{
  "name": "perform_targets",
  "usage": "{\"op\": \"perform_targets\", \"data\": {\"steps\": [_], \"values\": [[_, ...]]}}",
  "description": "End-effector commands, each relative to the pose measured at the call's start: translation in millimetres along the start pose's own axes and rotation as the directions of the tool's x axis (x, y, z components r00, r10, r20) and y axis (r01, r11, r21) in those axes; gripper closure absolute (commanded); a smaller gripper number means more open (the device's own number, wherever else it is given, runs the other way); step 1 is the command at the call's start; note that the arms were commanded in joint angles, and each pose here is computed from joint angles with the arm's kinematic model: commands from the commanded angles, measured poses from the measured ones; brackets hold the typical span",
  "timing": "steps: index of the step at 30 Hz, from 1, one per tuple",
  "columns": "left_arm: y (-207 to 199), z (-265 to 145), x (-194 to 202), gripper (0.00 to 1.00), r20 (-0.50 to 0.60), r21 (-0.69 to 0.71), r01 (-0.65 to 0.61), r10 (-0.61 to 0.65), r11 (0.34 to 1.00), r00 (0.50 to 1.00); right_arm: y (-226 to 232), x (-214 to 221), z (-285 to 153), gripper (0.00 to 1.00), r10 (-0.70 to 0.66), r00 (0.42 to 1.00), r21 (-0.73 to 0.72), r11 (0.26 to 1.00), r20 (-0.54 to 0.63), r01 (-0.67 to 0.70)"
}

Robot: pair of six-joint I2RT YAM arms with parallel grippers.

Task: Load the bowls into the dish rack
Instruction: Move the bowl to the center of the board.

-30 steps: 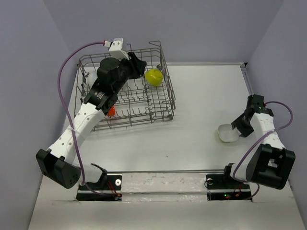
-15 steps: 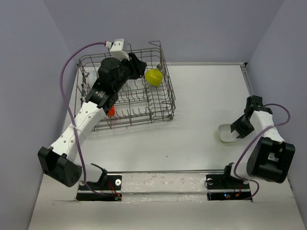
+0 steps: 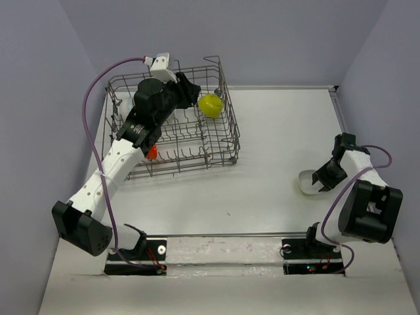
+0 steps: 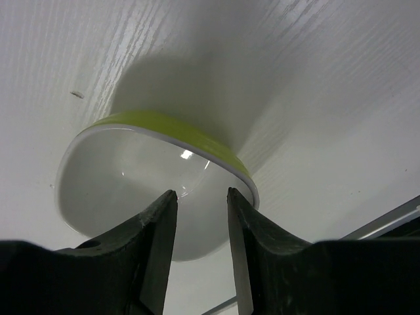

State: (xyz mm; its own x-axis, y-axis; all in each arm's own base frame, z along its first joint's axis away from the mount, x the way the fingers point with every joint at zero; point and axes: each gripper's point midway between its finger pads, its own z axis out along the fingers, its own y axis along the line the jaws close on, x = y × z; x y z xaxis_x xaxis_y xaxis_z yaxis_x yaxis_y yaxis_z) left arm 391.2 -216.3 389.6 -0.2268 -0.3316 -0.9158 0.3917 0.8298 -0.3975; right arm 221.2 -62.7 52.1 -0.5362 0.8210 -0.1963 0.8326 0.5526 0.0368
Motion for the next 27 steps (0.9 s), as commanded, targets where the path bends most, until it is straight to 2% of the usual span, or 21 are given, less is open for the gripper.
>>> {"op": "perform_targets", "data": {"steps": [1,9,18,27], "values": [[-6.4,-0.2,-19.1,0.51,0.067,0.029,-0.005,0.003,1.000,0.998,3.5,1.0,4.1,0.58,0.007,1.000,-0.025,1.000,-0.013,-0.007],[-8.6,0.5,-18.4,0.51,0.063,0.041,-0.003,0.000,0.999,0.998,6.7,2.0,11.5,0.59,0.006,1.000,-0.033,0.999,-0.025,-0.007],[-8.2,1.5,-15.7,0.51,0.055,0.041,0.002,-0.004,0.999,0.998,10.4,5.2,22.2,0.75,0.002,0.999,-0.048,0.999,-0.043,-0.004],[-9.1,3.6,-15.2,0.51,0.049,0.045,0.002,-0.004,0.999,0.999,21.3,-7.7,12.2,0.75,-0.002,1.000,-0.091,0.996,-0.005,0.001]]}}
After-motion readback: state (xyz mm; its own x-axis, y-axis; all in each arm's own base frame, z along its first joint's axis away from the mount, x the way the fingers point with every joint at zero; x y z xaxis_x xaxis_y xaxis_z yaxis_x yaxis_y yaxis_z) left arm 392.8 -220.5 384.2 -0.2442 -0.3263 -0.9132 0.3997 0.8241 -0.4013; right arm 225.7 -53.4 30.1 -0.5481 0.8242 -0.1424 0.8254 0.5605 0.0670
